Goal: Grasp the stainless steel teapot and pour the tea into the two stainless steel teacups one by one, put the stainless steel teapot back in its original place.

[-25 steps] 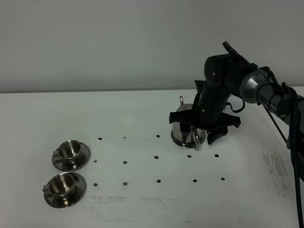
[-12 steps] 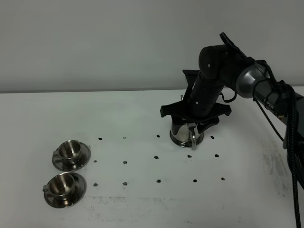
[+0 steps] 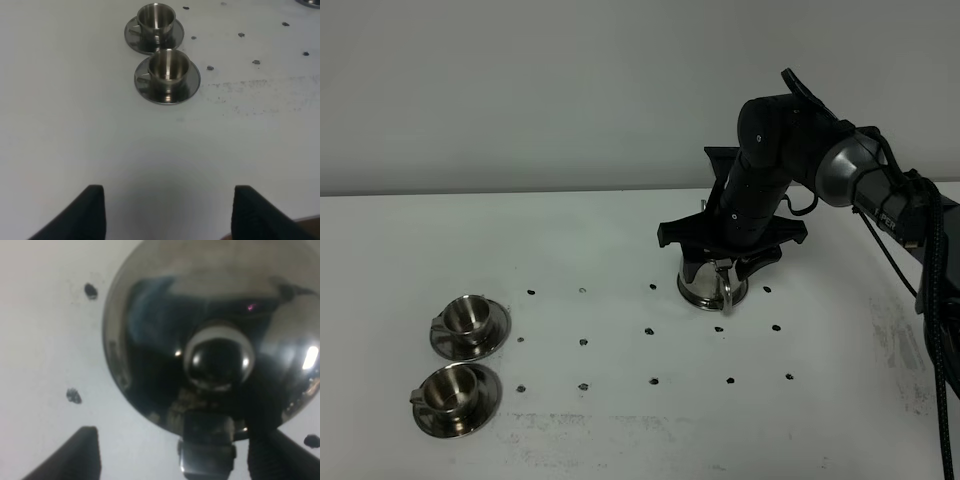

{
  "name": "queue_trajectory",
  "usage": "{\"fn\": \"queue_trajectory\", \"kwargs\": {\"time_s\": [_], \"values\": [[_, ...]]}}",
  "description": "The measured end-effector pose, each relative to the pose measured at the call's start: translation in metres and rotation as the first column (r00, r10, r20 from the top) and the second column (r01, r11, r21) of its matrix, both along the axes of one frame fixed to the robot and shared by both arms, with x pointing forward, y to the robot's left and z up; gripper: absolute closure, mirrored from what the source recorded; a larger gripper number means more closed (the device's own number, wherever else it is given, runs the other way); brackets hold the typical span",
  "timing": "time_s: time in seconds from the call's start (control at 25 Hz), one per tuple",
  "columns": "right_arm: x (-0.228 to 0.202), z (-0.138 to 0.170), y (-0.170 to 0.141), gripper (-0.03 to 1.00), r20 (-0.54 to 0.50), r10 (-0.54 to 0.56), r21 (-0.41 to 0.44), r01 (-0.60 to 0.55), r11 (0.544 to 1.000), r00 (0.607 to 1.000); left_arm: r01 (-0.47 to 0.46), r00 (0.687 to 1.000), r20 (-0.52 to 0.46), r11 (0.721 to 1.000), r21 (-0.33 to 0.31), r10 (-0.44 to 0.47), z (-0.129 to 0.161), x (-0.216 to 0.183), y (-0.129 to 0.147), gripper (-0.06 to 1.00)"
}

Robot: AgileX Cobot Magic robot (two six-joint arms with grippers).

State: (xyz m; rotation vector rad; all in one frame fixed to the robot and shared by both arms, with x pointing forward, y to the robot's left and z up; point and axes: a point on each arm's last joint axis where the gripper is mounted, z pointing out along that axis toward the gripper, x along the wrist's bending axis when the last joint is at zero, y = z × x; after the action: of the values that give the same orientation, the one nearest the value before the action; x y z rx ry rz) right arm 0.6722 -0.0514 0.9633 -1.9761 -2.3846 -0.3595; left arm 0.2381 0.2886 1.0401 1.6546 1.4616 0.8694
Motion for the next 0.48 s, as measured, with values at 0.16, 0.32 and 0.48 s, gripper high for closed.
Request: {"fn": "queue_trajectory", "kwargs": {"time_s": [0.16, 0.32, 0.48], "values": [[0.000, 0.000, 0.000, 0.38, -0.003, -0.022, 0.000, 0.022, 1.000, 1.000, 0.000, 1.000, 0.000, 1.000, 0.000, 0.000, 0.000, 0.000, 0.000, 0.40], [0.000, -0.002, -0.001, 0.38, -0.009, -0.033, -0.002, 0.033, 0.999, 0.999, 0.000, 1.000, 0.000, 1.000, 0.000, 0.000, 0.000, 0.000, 0.000, 0.40], [-0.004, -0.012, -0.003, 0.38, -0.047, -0.052, -0.021, 0.051, 0.998, 0.998, 0.000, 1.000, 0.000, 1.000, 0.000, 0.000, 0.000, 0.000, 0.000, 0.40]]}}
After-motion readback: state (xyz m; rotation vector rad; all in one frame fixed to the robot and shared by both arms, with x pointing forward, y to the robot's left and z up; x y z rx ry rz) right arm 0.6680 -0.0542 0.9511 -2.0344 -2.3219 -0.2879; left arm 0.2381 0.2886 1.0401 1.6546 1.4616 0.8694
